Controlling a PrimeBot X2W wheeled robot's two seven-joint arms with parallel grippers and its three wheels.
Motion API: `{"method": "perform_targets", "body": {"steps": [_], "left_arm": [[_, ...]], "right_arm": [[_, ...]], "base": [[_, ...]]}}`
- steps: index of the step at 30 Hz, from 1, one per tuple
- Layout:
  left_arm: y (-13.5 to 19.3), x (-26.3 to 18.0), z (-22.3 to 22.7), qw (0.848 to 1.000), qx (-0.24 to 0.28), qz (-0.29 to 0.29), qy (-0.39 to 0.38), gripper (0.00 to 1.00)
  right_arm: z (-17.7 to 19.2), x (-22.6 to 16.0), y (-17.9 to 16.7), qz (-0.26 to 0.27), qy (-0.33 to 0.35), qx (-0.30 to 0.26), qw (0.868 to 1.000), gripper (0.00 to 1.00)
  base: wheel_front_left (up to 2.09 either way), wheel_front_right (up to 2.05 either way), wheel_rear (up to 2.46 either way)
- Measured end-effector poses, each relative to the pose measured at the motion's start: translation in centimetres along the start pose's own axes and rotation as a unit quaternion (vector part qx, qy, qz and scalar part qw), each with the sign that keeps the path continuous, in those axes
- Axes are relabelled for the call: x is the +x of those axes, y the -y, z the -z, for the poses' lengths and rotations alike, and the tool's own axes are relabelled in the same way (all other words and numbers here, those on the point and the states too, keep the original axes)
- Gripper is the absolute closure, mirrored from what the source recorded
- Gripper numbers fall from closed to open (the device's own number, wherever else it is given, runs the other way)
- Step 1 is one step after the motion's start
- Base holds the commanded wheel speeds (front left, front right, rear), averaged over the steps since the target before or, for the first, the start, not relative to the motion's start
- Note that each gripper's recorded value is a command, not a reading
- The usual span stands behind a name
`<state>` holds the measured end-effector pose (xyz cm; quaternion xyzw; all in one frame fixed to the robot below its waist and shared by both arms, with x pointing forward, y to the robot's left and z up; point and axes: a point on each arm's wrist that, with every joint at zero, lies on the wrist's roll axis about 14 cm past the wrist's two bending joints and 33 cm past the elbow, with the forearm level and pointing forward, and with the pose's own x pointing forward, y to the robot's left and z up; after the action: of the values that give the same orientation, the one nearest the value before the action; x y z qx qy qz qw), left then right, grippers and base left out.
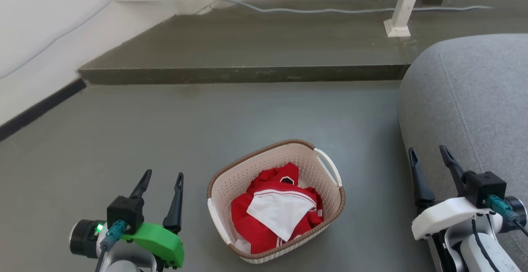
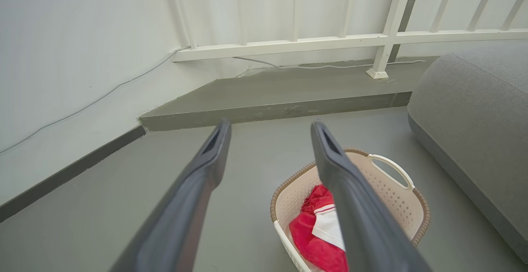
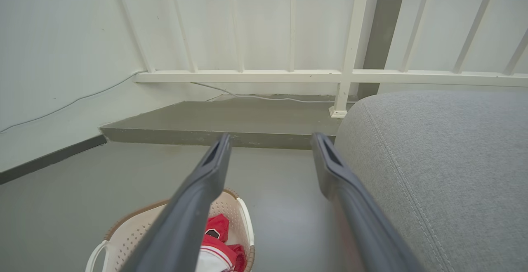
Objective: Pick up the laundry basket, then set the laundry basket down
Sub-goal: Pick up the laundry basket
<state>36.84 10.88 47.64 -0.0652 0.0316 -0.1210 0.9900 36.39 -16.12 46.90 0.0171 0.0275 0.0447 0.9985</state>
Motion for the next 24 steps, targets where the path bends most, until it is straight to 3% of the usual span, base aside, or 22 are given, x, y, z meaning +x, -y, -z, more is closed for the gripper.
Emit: {"method": "perform_targets", "body": {"steps": [15, 24], "left_arm": [[0.0, 2.6, 6.9, 0.992, -0.035, 0.007, -0.121, 0.0], [-0.2, 4.4, 13.0, 0.971, -0.068, 0.013, -0.227, 0.0]], "right_arm": [[-1.5, 4.9, -0.4, -0.005, 0.031, 0.018, 0.999, 0.0], [-1.1, 8.1, -0.2, -0.001, 0.039, 0.027, 0.999, 0.0]], "base": [[0.0, 0.0, 0.0], [0.0, 0.0, 0.0]]}}
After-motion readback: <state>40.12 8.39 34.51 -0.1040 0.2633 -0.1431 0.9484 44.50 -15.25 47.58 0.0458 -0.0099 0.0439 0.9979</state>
